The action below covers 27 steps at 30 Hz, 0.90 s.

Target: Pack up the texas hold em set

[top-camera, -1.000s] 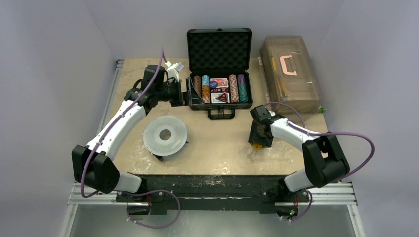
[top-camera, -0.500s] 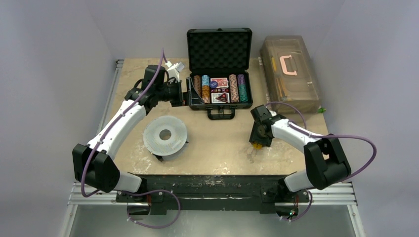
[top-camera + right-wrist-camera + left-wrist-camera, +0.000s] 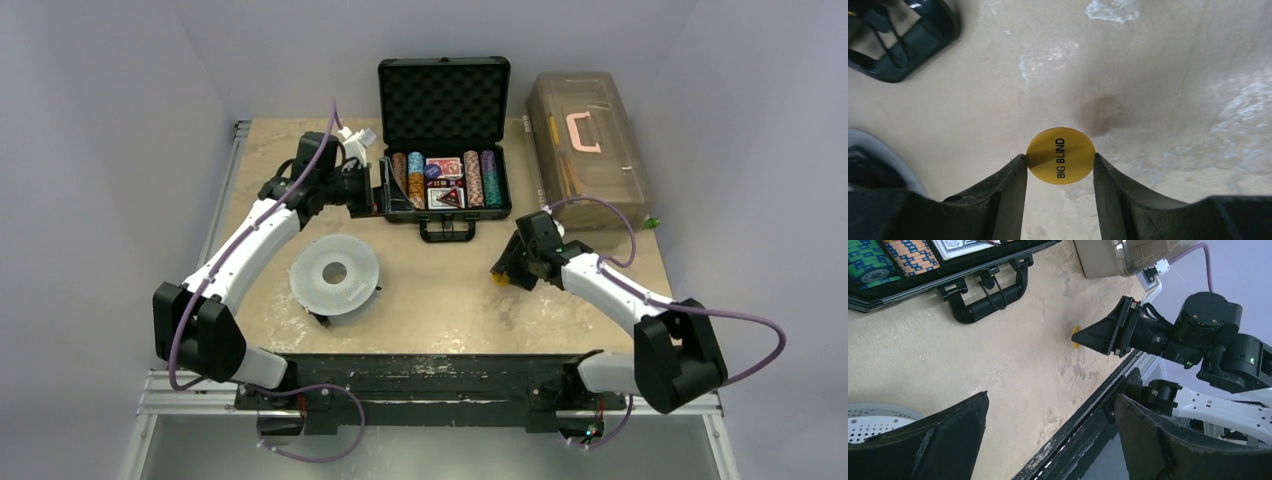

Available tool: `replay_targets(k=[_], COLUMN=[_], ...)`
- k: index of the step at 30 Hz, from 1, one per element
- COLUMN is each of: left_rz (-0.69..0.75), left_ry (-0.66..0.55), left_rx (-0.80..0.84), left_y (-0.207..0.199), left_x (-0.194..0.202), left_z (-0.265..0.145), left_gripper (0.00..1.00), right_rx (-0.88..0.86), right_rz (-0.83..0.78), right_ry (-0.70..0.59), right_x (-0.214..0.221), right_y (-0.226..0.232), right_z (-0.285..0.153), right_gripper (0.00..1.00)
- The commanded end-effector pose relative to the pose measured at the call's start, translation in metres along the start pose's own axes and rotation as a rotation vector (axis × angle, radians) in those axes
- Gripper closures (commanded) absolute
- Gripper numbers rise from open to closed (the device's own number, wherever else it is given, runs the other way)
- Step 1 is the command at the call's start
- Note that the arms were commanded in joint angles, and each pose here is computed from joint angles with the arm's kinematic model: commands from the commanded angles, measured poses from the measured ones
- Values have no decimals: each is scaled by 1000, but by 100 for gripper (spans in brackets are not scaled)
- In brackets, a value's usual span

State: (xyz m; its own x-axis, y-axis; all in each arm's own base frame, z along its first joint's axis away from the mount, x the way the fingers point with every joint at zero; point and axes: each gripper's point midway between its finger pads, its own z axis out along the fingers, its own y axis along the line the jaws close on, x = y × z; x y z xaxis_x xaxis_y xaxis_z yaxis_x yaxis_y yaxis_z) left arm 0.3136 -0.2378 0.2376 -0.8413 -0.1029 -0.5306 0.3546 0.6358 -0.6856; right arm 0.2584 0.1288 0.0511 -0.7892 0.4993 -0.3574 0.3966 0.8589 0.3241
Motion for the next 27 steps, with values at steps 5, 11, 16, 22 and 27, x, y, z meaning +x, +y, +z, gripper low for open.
replay_targets(k=[5,11,16,22,27], left_rz=[-19,-16,54,133,138], left_ry=[21,39,14,-50,-77], left_rx=[72,169,127,78,56], left_y=[-3,-13,-14,-21,-24], left_x=[1,14,13,6,3], left_z=[19,46,44,18,8], left_gripper=[7,8,9,9,9], right_rx=[-414,-550,-435,-306,-160], right_rz=[409,538,431,116,-274], right_ry=[10,2,-71,-165,-252], right_x=[-15,-39,-51,-15,18], right_y=[85,124,119,94,87], right_z=[-21,-45,-48,-45,-53], right_gripper=[57,57,56,40,24])
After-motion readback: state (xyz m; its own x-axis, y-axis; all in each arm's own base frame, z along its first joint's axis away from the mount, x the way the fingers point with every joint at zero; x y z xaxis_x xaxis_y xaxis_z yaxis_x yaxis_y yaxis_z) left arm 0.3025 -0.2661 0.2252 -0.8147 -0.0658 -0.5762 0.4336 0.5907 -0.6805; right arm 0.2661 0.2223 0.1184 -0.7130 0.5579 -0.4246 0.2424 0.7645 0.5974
